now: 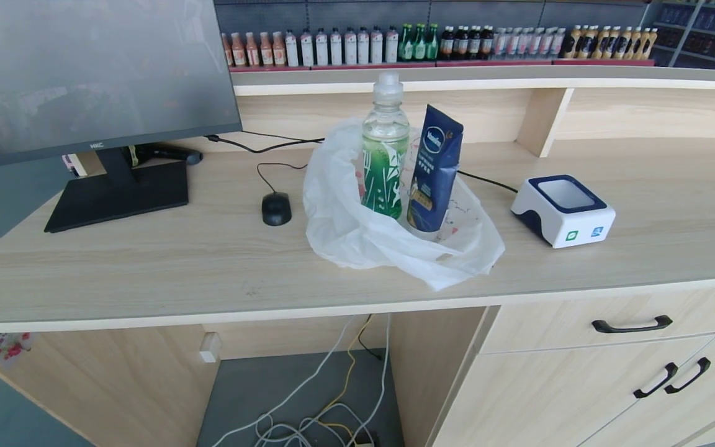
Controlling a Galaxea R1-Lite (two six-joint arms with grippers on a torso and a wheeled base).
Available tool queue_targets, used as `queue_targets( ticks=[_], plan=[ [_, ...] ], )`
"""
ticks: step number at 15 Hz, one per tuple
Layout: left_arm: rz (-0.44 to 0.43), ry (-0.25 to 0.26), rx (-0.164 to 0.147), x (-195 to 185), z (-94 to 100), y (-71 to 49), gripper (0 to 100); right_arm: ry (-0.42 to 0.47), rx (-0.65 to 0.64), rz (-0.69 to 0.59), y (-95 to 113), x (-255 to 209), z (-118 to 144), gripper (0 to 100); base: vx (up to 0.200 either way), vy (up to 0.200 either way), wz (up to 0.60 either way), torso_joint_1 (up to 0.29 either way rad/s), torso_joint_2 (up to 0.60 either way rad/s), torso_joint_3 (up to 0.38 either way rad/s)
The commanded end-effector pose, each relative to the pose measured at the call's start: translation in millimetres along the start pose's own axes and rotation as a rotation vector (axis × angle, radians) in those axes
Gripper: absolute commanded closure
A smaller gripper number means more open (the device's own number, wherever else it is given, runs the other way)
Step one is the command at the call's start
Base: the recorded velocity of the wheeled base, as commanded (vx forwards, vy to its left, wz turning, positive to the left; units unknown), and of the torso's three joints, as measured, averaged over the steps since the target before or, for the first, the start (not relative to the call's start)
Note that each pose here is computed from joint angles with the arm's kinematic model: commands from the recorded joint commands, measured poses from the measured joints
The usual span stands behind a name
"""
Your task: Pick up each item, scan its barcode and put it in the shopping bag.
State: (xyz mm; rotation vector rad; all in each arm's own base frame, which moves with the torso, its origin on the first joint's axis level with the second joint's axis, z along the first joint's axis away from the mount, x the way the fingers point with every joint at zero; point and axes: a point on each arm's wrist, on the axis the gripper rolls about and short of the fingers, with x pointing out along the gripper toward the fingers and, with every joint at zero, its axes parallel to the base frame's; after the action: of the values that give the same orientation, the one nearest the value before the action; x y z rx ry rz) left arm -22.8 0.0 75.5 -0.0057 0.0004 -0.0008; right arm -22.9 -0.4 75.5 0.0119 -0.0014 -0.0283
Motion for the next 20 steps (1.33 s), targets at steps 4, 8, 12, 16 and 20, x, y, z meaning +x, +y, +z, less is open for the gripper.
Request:
queue_targets(
  ticks=[4,8,12,16,20],
  plan=[
    [-0.001,0.0,-0.002,0.0,0.0,0.0,0,0.001,-0.003,0.001,0.0,0.1,0.0,0,0.0,-0.2,0.0,0.005,0.0,0.0],
    [0.001,0.0,-0.003,0.0,0.0,0.0,0,0.001,-0.003,0.001,0.0,0.1,0.0,0,0.0,-0.2,0.0,0.004,0.0,0.004],
    [0.001,0.0,-0.003,0.0,0.0,0.0,0,0.001,0.0,-0.001,0.0,0.1,0.0,0,0.0,-0.2,0.0,-0.002,0.0,0.004],
    [0.001,0.0,-0.003,0.0,0.0,0.0,0,0.001,-0.003,0.001,0.0,0.1,0.0,0,0.0,-0.2,0.0,0.004,0.0,0.0],
    [-0.001,0.0,-0.003,0.0,0.0,0.0,0,0.001,-0.006,-0.001,0.0,0.1,0.0,0,0.0,-0.2,0.0,0.002,0.0,0.004]
  ],
)
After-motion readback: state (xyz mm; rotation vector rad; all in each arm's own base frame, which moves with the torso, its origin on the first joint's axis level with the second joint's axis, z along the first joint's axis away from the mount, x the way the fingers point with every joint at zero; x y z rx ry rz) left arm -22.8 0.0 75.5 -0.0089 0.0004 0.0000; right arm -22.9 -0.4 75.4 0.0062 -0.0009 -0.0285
